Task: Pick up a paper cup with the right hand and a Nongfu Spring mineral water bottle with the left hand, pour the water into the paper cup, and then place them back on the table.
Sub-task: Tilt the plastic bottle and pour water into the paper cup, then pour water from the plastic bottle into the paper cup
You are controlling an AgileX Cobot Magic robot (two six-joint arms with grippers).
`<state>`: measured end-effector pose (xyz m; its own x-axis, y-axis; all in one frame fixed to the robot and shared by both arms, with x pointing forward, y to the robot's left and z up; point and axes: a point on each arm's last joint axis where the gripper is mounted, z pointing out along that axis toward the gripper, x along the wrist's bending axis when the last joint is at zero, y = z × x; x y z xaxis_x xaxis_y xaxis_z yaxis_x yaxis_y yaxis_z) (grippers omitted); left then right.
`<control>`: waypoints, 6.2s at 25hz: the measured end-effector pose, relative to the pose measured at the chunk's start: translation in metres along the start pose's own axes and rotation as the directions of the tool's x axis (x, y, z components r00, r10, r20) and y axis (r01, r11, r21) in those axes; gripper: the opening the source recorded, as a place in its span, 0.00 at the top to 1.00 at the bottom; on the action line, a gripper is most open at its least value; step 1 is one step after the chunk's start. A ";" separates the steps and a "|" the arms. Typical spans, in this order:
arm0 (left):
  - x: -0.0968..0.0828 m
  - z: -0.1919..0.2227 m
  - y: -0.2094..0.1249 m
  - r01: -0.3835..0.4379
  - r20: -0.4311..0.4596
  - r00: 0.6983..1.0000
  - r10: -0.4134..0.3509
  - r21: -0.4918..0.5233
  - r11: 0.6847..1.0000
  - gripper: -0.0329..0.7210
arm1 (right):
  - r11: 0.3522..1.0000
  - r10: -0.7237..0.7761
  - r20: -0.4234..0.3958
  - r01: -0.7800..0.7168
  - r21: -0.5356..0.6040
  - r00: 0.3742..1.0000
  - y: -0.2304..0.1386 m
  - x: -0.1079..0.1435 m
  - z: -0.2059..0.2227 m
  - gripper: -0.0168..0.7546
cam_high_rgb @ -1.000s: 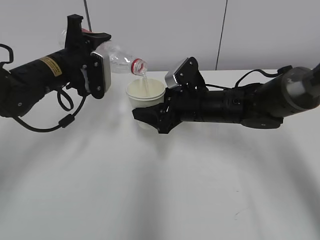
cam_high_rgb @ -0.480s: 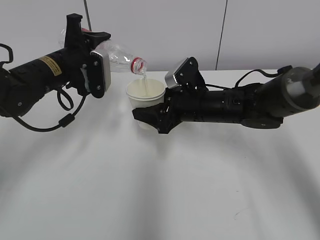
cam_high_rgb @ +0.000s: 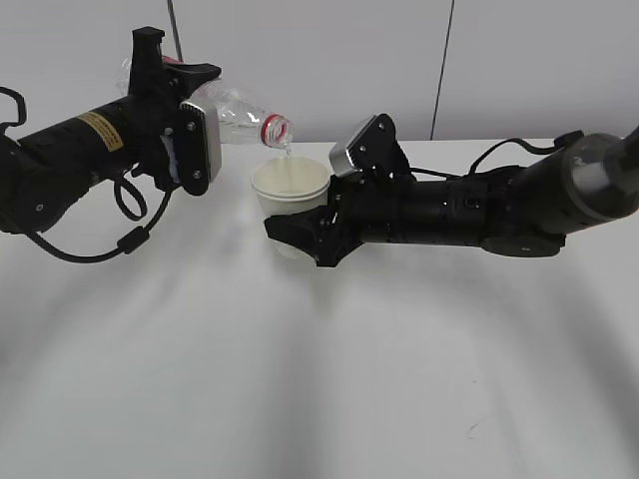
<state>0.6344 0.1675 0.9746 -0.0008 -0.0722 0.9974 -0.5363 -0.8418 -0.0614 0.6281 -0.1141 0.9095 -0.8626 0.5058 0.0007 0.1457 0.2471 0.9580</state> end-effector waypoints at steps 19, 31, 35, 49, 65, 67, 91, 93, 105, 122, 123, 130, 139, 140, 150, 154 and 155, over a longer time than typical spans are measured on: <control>-0.001 0.000 0.000 0.001 0.013 1.000 -0.001 0.003 1.000 0.51 | 1.000 0.000 0.001 0.000 0.002 1.000 0.000 0.000 0.000 0.32; -0.001 0.000 0.000 0.001 0.014 1.000 -0.001 0.004 1.000 0.51 | 1.000 0.000 0.001 0.000 0.002 1.000 0.000 0.000 0.000 0.32; -0.001 0.000 0.000 0.001 0.014 1.000 -0.001 0.004 1.000 0.51 | 1.000 0.000 0.001 0.000 0.002 1.000 0.000 0.000 0.000 0.32; -0.001 0.000 0.000 -0.006 0.014 1.000 0.006 0.004 1.000 0.51 | 1.000 0.000 0.002 0.000 0.003 1.000 0.000 0.000 0.000 0.32; -0.001 0.000 0.000 -0.017 0.015 1.000 0.017 0.004 1.000 0.51 | 1.000 0.000 0.002 0.000 0.003 1.000 0.000 0.000 0.000 0.32; -0.001 0.000 0.000 -0.017 0.015 1.000 0.017 0.004 1.000 0.51 | 1.000 0.000 0.002 0.000 0.003 1.000 0.000 0.000 0.000 0.32; -0.001 0.000 -0.003 0.139 0.008 0.990 -0.139 0.035 0.990 0.51 | 1.000 0.001 0.002 -0.001 0.002 1.000 0.000 0.000 0.000 0.32; -0.001 0.000 -0.003 0.179 0.006 0.984 -0.180 0.036 0.983 0.51 | 1.000 0.002 0.005 -0.002 0.000 1.000 0.000 0.000 0.000 0.32; 0.000 -0.002 -0.017 0.818 -0.159 0.576 -0.802 0.105 0.566 0.51 | 1.000 0.022 0.041 -0.021 -0.022 0.999 0.002 -0.004 0.000 0.32; -0.002 -0.003 -0.022 1.000 -0.245 -0.015 -0.969 0.015 -0.020 0.51 | 0.988 0.090 0.089 -0.078 -0.130 0.992 0.011 -0.009 -0.001 0.32; -0.002 -0.003 -0.022 1.000 -0.245 -0.022 -0.969 0.013 -0.026 0.51 | 0.988 0.090 0.089 -0.078 -0.130 0.992 0.011 -0.009 -0.001 0.32; -0.002 -0.003 -0.022 0.999 -0.245 -0.026 -0.969 0.013 -0.030 0.51 | 0.988 0.092 0.092 -0.079 -0.131 0.992 0.011 -0.010 -0.001 0.32; -0.002 -0.003 -0.022 0.999 -0.244 -0.027 -0.969 0.014 -0.031 0.51 | 0.980 0.146 0.176 -0.118 -0.162 0.974 0.008 -0.033 -0.017 0.32; -0.002 -0.003 -0.022 0.999 -0.243 -0.026 -0.970 0.014 -0.030 0.51 | 0.980 0.148 0.183 -0.119 -0.162 0.972 0.008 -0.036 -0.019 0.32; -0.002 -0.003 -0.021 1.000 -0.239 -0.022 -0.971 0.016 -0.027 0.51 | 0.977 0.167 0.273 -0.122 -0.172 0.948 0.000 -0.067 -0.045 0.32; -0.002 -0.003 -0.021 1.000 -0.238 -0.021 -0.971 0.016 -0.026 0.51 | 0.977 0.172 0.307 -0.122 -0.175 0.936 -0.003 -0.078 -0.056 0.32; -0.002 -0.003 -0.021 1.000 -0.238 -0.021 -0.971 0.016 -0.026 0.51 | 0.977 0.172 0.314 -0.121 -0.175 0.934 -0.004 -0.080 -0.058 0.32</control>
<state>0.6434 0.1872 0.9741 0.3203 0.9461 0.0476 0.0267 -0.0593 0.9979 0.6686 -0.2040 0.9222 -0.6282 0.7744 0.0755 0.1622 0.0354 0.9861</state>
